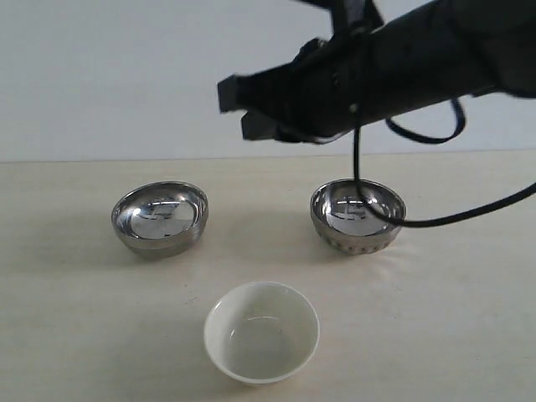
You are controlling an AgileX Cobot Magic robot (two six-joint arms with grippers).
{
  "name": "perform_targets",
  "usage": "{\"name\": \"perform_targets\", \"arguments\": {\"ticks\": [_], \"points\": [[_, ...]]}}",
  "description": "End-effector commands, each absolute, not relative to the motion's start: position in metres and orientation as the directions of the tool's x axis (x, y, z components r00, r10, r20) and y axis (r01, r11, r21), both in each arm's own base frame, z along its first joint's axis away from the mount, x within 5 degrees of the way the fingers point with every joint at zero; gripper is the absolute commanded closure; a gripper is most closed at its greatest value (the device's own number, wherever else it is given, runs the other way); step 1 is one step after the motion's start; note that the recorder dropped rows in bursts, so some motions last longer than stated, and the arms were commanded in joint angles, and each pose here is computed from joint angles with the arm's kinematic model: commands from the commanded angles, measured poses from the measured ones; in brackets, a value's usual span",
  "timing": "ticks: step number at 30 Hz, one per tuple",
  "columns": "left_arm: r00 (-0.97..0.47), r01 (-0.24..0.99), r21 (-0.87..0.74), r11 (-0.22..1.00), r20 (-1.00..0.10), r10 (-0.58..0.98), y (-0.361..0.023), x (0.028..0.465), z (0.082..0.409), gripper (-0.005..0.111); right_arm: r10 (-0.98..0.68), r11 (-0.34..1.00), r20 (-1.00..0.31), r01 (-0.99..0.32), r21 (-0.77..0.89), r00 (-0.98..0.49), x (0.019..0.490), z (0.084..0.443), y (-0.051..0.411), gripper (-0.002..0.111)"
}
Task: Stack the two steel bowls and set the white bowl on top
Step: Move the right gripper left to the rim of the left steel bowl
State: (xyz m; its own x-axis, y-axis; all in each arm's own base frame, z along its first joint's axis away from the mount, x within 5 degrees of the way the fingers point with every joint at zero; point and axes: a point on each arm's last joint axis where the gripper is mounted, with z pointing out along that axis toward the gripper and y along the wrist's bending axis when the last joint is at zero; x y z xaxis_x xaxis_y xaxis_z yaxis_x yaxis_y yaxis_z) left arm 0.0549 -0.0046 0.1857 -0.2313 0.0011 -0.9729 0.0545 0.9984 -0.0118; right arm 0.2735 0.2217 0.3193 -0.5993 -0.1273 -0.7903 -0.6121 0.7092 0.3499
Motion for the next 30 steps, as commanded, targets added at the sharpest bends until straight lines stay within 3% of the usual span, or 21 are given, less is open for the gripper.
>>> {"name": "perform_targets", "arguments": {"ticks": [1, 7, 12, 14, 30], "points": [[-0.227, 0.050, -0.029, 0.998, -0.974, -0.017, -0.005, 0.055, 0.185, 0.103, -0.153, 0.728, -0.757, -0.591, 0.348, -0.635, 0.287, 0.291, 0.237, 0.108], [-0.227, 0.050, -0.029, 0.998, -0.974, -0.017, -0.005, 0.055, 0.185, 0.103, -0.174, 0.739, -0.661, -0.541, 0.401, -0.730, 0.303, 0.251, 0.262, 0.104], [-0.227, 0.050, -0.029, 0.998, -0.974, -0.017, -0.005, 0.055, 0.185, 0.103, -0.219, 0.724, -0.667, -0.577, 0.378, -0.712, 0.314, 0.244, 0.281, 0.074], [-0.227, 0.050, -0.029, 0.998, -0.974, -0.017, -0.005, 0.055, 0.185, 0.103, -0.189, 0.732, -0.657, -0.550, 0.401, -0.730, 0.320, 0.241, 0.286, 0.068], [-0.227, 0.050, -0.029, 0.998, -0.974, -0.017, -0.005, 0.055, 0.185, 0.103, -0.001, 0.791, -0.581, -0.357, 0.498, -0.814, 0.353, 0.198, 0.303, 0.068]]}}
